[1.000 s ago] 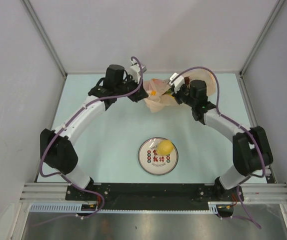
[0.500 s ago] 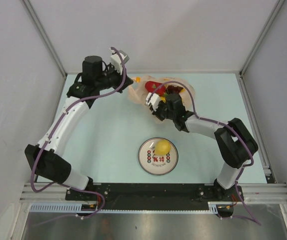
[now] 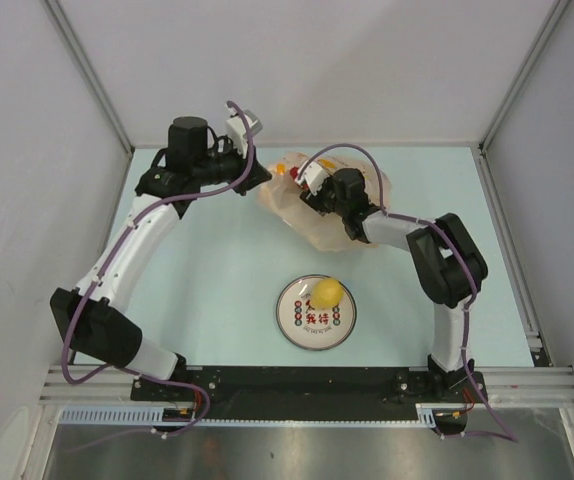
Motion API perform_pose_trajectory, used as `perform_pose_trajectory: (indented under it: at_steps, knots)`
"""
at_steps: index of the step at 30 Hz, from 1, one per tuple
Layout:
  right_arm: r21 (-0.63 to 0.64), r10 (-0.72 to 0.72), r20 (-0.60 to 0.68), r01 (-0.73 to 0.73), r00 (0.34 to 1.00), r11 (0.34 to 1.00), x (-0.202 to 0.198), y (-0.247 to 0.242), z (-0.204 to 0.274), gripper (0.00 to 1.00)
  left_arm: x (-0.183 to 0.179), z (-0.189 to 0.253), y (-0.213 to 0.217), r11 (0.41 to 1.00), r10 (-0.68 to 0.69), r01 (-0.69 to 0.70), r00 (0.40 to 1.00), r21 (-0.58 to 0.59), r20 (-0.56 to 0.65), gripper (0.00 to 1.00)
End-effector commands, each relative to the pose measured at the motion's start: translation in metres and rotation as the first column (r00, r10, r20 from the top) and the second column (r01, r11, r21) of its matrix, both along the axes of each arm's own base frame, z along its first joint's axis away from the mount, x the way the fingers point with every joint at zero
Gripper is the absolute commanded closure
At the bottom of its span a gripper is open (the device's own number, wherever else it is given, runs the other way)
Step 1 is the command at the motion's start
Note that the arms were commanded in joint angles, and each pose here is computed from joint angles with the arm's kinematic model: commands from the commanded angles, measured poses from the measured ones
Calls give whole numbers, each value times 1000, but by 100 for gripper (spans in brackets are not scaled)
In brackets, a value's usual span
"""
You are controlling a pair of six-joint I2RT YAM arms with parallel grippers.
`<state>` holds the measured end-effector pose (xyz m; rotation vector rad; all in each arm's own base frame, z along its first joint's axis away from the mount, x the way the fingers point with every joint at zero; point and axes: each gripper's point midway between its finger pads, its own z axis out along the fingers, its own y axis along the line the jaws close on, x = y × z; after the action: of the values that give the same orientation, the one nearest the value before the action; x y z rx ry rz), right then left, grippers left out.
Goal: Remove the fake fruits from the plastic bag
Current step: Take out the fake fruit from the plastic bag.
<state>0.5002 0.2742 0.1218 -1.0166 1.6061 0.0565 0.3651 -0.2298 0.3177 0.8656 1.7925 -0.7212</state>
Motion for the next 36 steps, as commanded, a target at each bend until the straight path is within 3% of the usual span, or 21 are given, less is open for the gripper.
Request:
perform_pose_trajectory:
  at_steps: [1,4,8,12,18,31,33,36]
  knots:
    - [-2,-23,116,24,993,1000,31,11,21,37,-15,26,-11,994,-98,99,995,-35,36,100]
    - [-14,-65,116,67,991,998,47,7,22,39,-15,27,-11,995,-95,96,995,-36,38,100]
    - [-21,-86,74,88,994,996,64,-6,12,49,-13,19,-8,997,-78,79,996,-21,38,100]
    - [-55,-118,-47,115,992,992,75,-21,-10,60,-12,15,-8,997,-79,79,996,-12,37,100]
    - [-120,-127,-161,108,979,987,85,-35,-32,62,-4,12,-6,998,-67,67,997,5,41,100]
    - [-245,-164,-239,104,957,964,77,-61,-68,59,6,8,-11,998,-55,55,998,-14,22,100]
    - [-246,-169,-232,110,958,963,79,-62,-70,61,8,6,-13,998,-57,58,998,-17,15,100]
    - [-249,-173,-223,115,959,962,83,-63,-70,75,9,7,-14,998,-55,55,998,-24,8,100]
